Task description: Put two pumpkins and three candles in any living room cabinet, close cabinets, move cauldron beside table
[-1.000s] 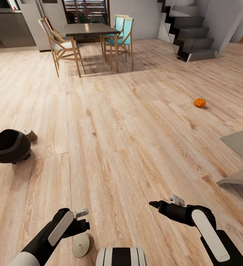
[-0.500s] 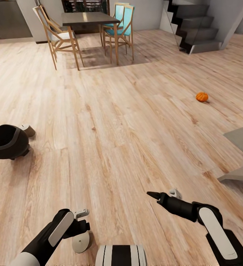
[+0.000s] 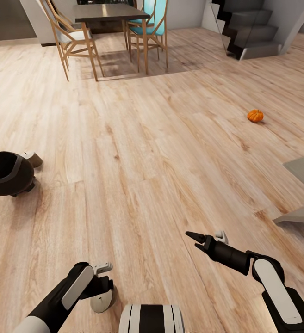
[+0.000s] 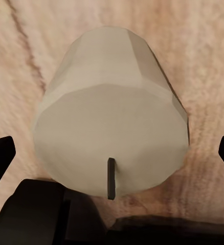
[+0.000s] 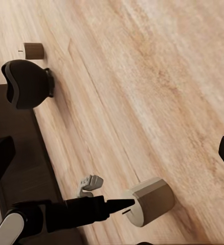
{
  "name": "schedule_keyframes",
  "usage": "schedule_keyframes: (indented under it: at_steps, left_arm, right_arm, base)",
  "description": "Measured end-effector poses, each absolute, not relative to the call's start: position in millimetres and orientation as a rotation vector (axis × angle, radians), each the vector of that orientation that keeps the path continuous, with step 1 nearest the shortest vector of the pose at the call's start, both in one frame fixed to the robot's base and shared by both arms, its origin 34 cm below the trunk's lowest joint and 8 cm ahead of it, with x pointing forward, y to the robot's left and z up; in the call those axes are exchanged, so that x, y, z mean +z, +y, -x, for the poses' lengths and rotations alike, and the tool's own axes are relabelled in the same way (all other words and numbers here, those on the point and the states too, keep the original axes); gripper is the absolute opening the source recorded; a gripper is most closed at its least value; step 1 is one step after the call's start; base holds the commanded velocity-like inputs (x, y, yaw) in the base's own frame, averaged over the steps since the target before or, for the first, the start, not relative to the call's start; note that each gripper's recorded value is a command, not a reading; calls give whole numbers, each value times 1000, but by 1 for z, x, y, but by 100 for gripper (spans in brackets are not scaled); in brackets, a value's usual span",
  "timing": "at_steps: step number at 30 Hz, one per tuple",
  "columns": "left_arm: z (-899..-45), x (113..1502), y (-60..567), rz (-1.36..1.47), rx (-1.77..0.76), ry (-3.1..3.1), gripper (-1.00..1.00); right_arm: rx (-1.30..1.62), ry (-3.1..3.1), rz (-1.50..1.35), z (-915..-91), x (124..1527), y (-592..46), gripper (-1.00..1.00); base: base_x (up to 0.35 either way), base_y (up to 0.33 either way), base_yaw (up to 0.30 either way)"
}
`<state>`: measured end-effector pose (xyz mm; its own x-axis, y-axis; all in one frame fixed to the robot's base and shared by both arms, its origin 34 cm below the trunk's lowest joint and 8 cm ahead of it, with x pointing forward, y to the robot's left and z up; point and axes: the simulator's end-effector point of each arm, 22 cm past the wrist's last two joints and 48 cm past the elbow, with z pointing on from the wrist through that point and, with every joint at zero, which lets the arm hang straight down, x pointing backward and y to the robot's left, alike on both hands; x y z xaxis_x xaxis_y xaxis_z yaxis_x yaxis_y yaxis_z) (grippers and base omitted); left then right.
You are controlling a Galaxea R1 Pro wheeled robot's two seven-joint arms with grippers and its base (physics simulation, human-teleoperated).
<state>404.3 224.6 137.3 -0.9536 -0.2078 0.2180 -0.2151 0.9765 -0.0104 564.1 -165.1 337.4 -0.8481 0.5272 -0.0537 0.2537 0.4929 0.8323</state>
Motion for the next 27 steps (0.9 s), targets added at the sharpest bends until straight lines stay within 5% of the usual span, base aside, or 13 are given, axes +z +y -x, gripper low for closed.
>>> schedule_keyframes:
  at_steps: [27]
  left_arm:
    - [-396,119,226,-330,25,-2906,100]
  right_arm:
    - [1275,2481,-704,-555,311,-166,100]
  base:
    - [0,0,0]
